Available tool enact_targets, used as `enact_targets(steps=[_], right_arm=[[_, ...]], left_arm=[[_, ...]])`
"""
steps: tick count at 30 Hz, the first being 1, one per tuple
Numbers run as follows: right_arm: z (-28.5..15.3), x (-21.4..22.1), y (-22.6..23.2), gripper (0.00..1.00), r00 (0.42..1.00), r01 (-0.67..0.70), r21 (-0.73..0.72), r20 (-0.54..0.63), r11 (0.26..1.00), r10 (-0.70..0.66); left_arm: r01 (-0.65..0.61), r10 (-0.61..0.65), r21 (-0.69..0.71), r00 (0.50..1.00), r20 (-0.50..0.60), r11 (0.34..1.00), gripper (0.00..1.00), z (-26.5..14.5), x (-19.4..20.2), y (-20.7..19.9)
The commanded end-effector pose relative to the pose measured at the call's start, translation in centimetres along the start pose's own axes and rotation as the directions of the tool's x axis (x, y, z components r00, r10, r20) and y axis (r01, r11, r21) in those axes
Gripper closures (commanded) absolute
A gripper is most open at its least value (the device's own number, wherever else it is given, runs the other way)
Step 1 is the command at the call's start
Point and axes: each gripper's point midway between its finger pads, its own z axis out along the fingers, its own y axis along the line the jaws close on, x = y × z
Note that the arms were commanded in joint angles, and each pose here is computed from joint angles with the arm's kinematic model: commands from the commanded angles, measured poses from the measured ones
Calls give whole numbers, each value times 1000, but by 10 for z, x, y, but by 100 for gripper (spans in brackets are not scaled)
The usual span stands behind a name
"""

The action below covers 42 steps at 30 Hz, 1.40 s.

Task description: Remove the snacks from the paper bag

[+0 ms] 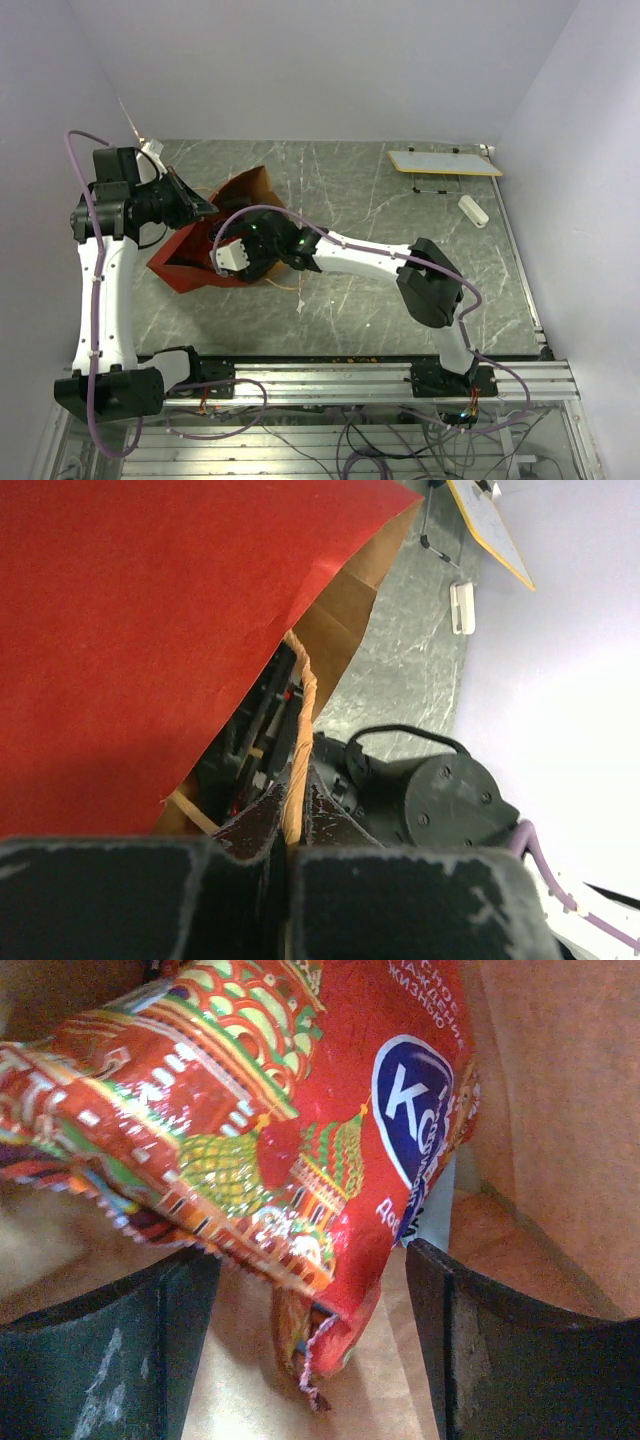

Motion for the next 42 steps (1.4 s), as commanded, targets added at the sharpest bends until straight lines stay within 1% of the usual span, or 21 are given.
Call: enact_targets(steps=[1,3,5,10,13,16,17,21,24,29,32,35,42], right_arm=[[12,-3,-20,26,1000,2,67,29,998,-4],[15,-8,-18,31,998,3,51,55,999,-5],[16,-14,-16,41,996,7,38,86,999,-10],[12,-30,-25,60,989,-53,59,140,997,44],[10,-34,-28,76,987,-78,71,149,994,67],[6,-37,-34,97,983,-123,85,151,989,109],[3,-40,-37,100,981,-131,89,156,987,116],[-16,-52,-50,100,969,-187,117,184,975,164],[-39,-63,-63,100,963,-202,135,209,970,172],[-64,-76,-80,100,940,-285,161,241,945,242],[-78,-85,-86,100,914,-340,165,290,926,284],[-95,-97,-87,100,893,-369,137,326,919,310],[-144,-114,-109,100,833,-488,161,380,858,403]], left_arm=[[-46,46,-6,999,21,999,93,-17,9,-6],[-39,39,2,998,42,999,93,-20,8,-8],[-30,29,15,998,54,999,93,-22,9,-11],[-33,34,-10,997,68,999,93,-29,11,-9],[-23,23,-5,997,78,1000,93,-30,13,-9],[-16,16,8,996,86,1000,93,-31,13,-12],[-15,15,9,996,87,1000,93,-31,13,-12],[-9,7,19,995,98,1000,93,-29,11,-13],[-12,7,40,994,112,999,93,-28,6,-17],[-27,25,21,994,107,999,93,-28,3,-16],[-28,26,17,994,102,999,93,-26,2,-15],[-25,22,29,995,102,999,93,-24,-1,-18],[-41,38,29,994,105,999,93,-20,-9,-19]])
